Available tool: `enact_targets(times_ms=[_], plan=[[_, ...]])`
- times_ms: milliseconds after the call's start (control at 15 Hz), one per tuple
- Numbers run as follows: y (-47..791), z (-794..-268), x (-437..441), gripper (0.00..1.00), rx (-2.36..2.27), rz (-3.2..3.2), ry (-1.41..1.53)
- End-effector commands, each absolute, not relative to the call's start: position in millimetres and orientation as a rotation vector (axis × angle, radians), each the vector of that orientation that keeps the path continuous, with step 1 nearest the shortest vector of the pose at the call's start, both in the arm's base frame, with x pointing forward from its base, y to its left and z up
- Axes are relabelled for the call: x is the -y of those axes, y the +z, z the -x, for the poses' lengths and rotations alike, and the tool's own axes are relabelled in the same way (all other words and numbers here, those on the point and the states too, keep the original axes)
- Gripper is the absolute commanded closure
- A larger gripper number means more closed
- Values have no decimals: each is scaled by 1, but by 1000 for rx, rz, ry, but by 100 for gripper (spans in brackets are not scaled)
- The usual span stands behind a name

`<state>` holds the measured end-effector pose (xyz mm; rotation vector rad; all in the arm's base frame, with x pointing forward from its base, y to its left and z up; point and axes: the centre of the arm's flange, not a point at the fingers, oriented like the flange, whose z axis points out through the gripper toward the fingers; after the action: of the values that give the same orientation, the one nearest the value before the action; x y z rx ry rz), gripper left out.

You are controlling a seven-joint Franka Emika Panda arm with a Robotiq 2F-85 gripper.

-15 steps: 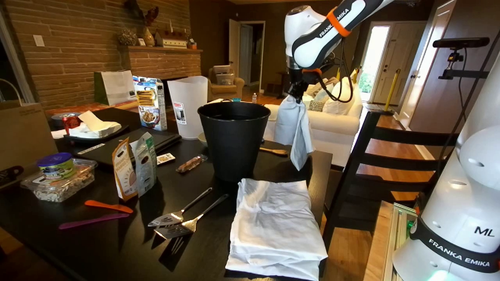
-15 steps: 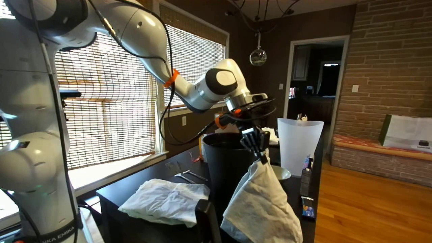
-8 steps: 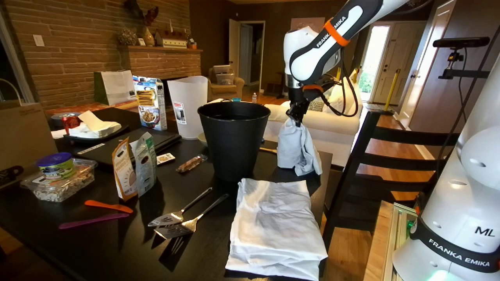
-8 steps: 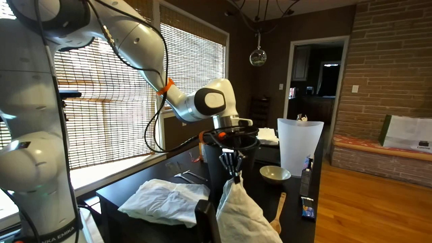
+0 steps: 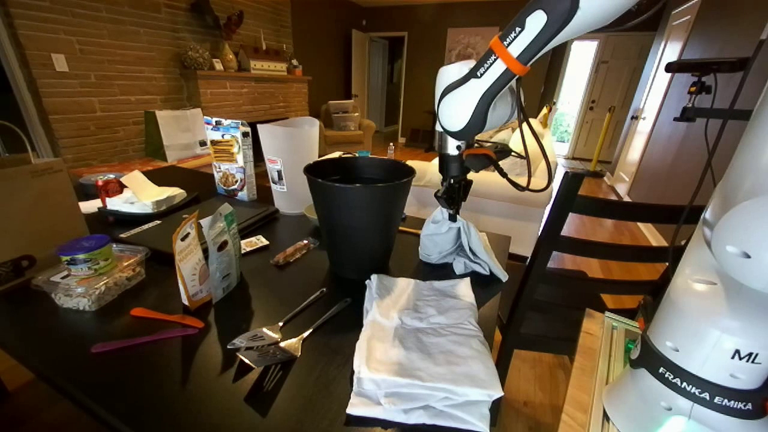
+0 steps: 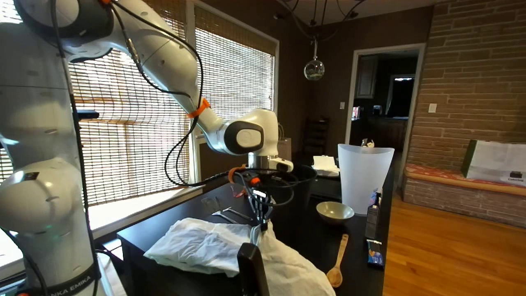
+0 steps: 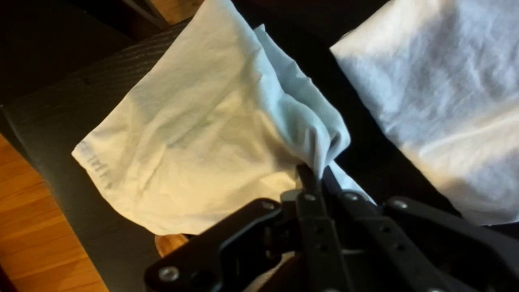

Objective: Remove the left and right towels out of the bin

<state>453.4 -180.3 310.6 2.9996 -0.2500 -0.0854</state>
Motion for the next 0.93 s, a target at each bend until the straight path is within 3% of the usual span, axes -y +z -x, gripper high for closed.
enact_targets(times_ms=[0,133,733,867], plan=[[307,-442,170,70,257,-3064,-107],[311,-446,172,64,282,-3078,-78],[344,-458,177,2,352,-3106,53],[359,-461,179,0,350,-3088,68]])
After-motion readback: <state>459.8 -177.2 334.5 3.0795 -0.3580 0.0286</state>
